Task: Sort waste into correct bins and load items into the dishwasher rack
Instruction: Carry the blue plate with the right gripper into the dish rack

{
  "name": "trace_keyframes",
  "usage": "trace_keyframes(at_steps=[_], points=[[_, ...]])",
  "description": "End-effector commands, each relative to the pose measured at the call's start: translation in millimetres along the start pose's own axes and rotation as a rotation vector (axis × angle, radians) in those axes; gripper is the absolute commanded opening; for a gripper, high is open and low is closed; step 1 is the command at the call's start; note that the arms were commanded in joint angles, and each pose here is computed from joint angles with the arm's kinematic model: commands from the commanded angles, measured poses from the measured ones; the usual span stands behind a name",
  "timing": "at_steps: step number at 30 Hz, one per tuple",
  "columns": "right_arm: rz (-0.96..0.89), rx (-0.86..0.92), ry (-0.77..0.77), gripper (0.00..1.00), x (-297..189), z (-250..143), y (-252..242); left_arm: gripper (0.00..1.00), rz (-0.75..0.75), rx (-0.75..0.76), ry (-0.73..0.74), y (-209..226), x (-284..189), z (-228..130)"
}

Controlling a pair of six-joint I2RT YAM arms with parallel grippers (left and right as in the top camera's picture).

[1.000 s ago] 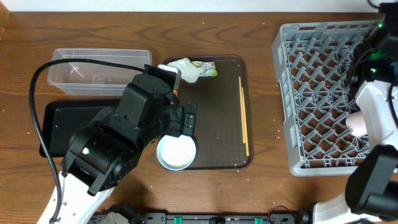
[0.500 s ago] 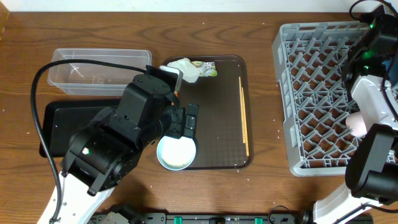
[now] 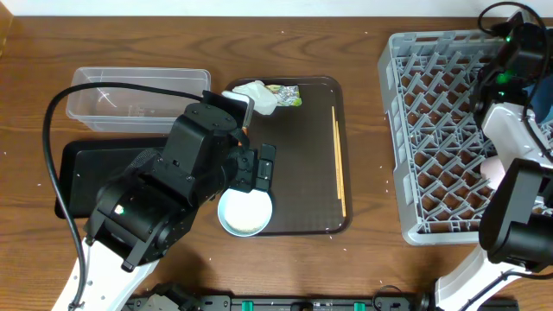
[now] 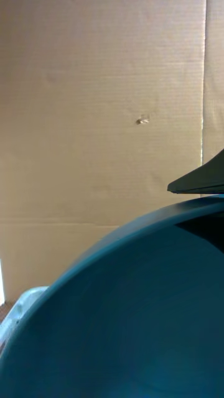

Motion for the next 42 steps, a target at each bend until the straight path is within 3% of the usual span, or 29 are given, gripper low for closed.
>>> trace_keyframes(at_steps=[1, 4, 5, 6, 9, 11, 18, 35, 39, 42], points=[[0.011, -0.038, 0.022, 0.01, 1, -6, 4, 0.98, -0.013, -0.005, -0.006, -2, -2, 2], [0.047, -0.050, 0.026, 0.02, 1, -8, 13, 0.98, -0.011, -0.004, 0.000, -2, 0, 1], [0.059, -0.038, 0.025, 0.15, 0, -8, 17, 0.98, -0.011, -0.004, 0.002, -2, 1, 1], [0.065, -0.003, 0.022, 0.46, 0, -7, 18, 0.98, -0.011, -0.004, 0.004, -2, 1, 1], [0.060, 0.233, 0.043, 0.99, -2, -8, 19, 0.98, -0.010, -0.004, 0.006, -2, 2, 1], [0.068, 0.351, 0.072, 0.99, -6, -12, 22, 0.98, -0.010, -0.004, 0.006, -2, 2, 1], [0.115, 0.475, 0.090, 0.99, -16, -15, 23, 0.98, -0.010, -0.003, 0.009, -2, 2, 0], [0.347, 0.699, -0.237, 0.99, -129, 62, -33, 0.98, -0.003, -0.002, 0.039, -1, 2, -7], [0.538, 0.765, -0.275, 0.99, -176, 77, -16, 0.98, 0.001, -0.001, 0.057, 0, 1, -11], [0.821, 0.818, -0.298, 0.99, -229, 88, 10, 0.98, 0.000, 0.008, 0.054, 0, 0, -11]])
Point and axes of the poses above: each gripper's point midway between its finger pads, its own x axis out along the fingers, its own y axis along the line the jaws close on, z = x × y, the point moved 1 cm from there along -x, back along the fingers, and after that the axes turned 6 degrees about x, right-handed, at the moved point
